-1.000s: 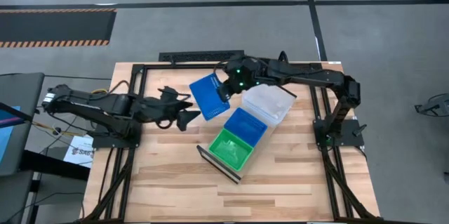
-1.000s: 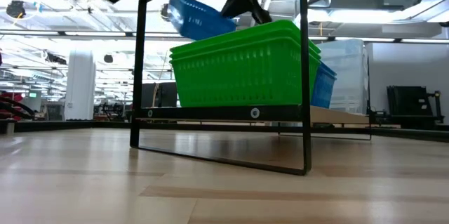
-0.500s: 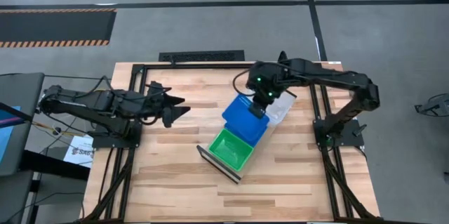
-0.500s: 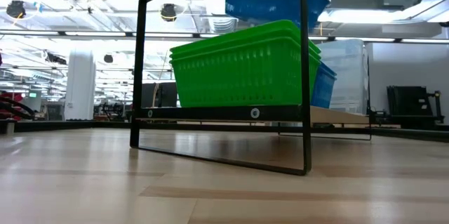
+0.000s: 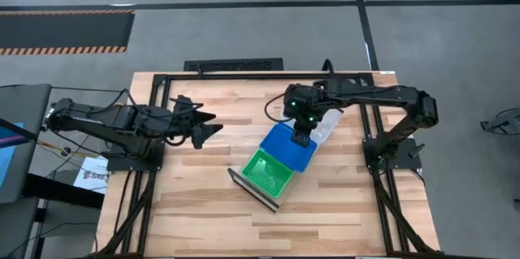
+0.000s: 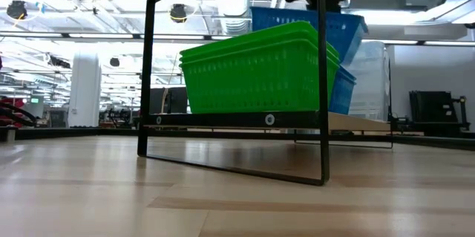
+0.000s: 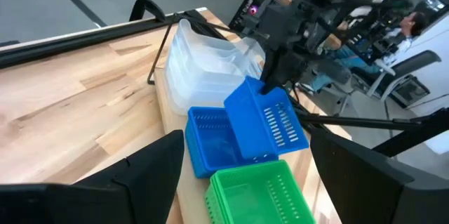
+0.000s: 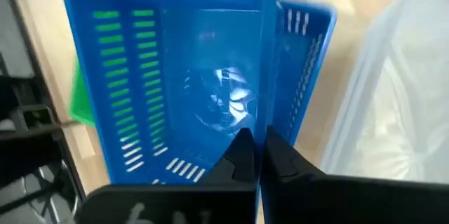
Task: Stack baskets on shelf by color
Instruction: Stack the blue bin on the other blue bins on the shelf
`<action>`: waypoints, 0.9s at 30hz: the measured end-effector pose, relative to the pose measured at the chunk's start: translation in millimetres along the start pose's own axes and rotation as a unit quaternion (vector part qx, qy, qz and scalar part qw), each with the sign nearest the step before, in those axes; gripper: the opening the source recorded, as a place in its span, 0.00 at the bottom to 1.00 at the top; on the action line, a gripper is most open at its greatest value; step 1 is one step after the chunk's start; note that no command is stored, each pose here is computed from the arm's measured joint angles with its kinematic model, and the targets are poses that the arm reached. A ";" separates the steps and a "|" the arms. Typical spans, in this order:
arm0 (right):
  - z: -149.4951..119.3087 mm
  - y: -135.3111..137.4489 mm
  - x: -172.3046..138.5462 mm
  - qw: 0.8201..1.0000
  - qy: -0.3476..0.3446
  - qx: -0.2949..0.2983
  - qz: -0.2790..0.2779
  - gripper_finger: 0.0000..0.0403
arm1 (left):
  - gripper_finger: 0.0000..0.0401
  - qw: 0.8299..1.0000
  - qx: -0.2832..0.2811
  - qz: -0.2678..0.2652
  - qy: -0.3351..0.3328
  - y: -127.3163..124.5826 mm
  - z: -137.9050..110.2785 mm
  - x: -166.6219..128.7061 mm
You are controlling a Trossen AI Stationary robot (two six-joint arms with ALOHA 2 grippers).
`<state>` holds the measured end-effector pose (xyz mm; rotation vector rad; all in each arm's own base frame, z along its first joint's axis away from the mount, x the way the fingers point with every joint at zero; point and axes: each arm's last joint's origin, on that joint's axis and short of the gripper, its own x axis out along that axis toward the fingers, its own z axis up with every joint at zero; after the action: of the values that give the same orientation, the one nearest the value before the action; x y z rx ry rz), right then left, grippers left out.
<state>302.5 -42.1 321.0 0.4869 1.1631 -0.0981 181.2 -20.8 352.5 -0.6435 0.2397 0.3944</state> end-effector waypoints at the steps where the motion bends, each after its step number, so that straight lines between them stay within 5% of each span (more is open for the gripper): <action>1: -1.4 -1.8 2.7 1.000 0.007 0.003 -0.003 0.02 | 0.74 1.000 0.000 0.001 0.000 0.0 -0.1 0.2; 27: 1.7 -16.6 14.8 0.999 -0.008 0.040 -0.008 0.06 | 0.74 1.000 -0.006 0.011 -0.010 0.6 0.5 0.1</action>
<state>304.5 -55.0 303.0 0.5474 1.1504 -0.1632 181.1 -20.0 352.5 -0.6495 0.2256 0.4229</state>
